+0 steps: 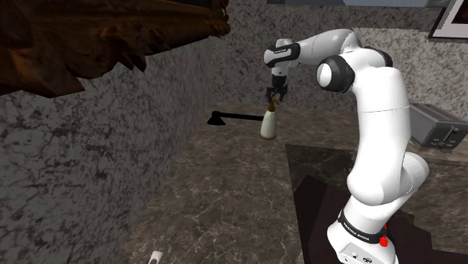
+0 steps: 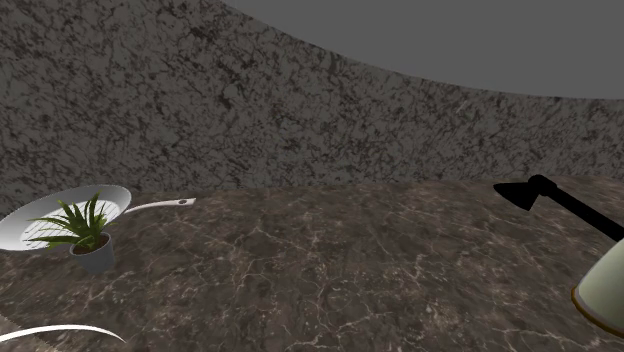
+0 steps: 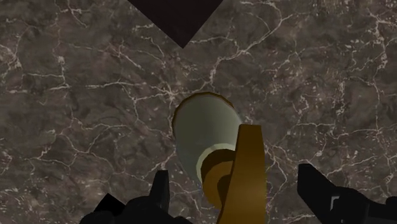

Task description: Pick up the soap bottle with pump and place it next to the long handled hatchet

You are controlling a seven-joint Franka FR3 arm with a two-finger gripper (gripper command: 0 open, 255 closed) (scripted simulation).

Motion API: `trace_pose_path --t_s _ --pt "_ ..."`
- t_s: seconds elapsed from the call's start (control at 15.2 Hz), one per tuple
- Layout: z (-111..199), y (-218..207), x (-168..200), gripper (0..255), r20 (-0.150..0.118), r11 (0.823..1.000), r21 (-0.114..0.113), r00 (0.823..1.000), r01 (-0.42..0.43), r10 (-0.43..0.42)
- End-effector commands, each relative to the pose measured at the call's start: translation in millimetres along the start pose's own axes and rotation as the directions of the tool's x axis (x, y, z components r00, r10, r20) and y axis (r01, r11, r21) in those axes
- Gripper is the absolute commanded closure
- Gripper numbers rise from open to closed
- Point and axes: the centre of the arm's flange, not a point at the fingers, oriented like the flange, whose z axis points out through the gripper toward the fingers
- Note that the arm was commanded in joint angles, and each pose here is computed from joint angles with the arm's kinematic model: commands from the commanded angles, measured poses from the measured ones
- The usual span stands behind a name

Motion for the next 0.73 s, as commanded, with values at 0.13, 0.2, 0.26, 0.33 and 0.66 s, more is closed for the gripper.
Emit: trace_pose_path --t_s 0.13,0.2,0.26,0.33,0.66 --pt "-43 -1 0 0 0.000 1.000 0.000 1.000 0.000 0.000" --pt "-43 -1 0 0 0.000 1.000 0.000 1.000 0.000 0.000" --pt "-43 -1 0 0 0.000 1.000 0.000 1.000 0.000 0.000" --pt "-43 -1 0 0 0.000 1.000 0.000 1.000 0.000 0.000" --pt "-43 -1 0 0 0.000 1.000 0.000 1.000 0.000 0.000"
